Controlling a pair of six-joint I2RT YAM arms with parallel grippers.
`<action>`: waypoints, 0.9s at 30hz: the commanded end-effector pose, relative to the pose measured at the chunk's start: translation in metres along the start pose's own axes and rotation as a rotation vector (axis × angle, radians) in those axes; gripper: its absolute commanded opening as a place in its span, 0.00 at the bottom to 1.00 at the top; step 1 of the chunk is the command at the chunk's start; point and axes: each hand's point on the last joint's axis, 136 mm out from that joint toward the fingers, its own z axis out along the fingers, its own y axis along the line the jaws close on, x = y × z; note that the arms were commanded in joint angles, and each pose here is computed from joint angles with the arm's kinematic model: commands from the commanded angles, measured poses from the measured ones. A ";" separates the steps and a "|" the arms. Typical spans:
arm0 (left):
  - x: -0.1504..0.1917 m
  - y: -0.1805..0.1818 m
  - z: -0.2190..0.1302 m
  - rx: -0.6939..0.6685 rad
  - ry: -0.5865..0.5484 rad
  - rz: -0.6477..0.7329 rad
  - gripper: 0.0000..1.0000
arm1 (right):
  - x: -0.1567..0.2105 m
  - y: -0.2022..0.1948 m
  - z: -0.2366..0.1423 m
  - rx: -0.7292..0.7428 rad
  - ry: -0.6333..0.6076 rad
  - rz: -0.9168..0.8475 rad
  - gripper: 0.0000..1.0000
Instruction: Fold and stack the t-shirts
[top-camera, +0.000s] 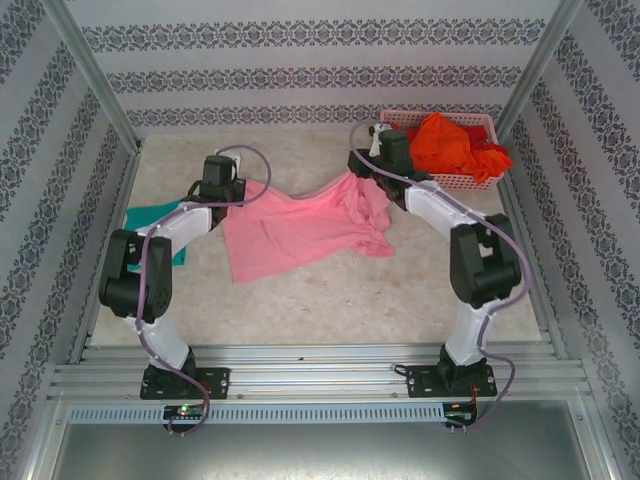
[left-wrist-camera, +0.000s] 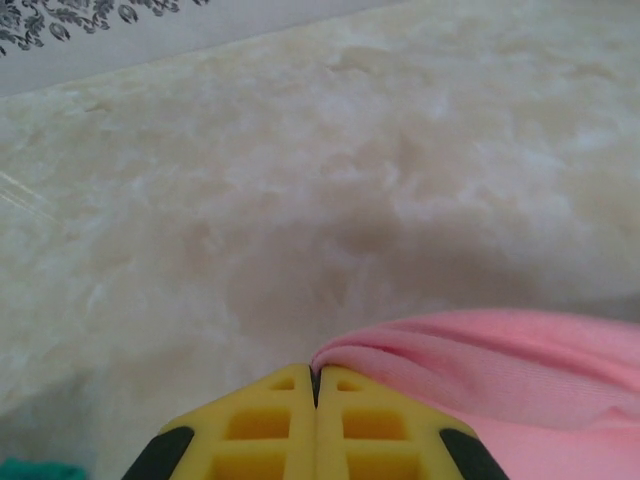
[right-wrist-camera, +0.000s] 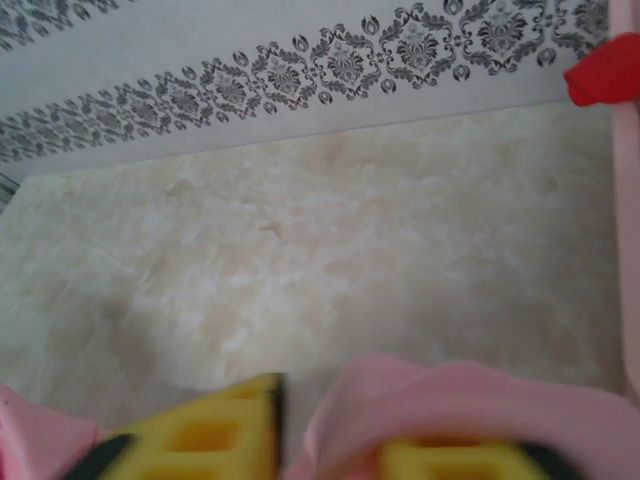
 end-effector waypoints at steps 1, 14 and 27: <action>-0.030 0.018 0.013 -0.046 -0.057 -0.149 0.45 | -0.037 0.007 0.013 -0.023 -0.094 -0.015 0.59; 0.065 0.028 -0.042 -0.206 0.233 -0.515 1.00 | 0.032 -0.017 -0.051 0.038 -0.039 0.026 0.80; 0.181 0.000 -0.110 -0.324 0.514 -0.890 0.66 | 0.130 -0.050 -0.107 0.118 0.101 0.072 0.79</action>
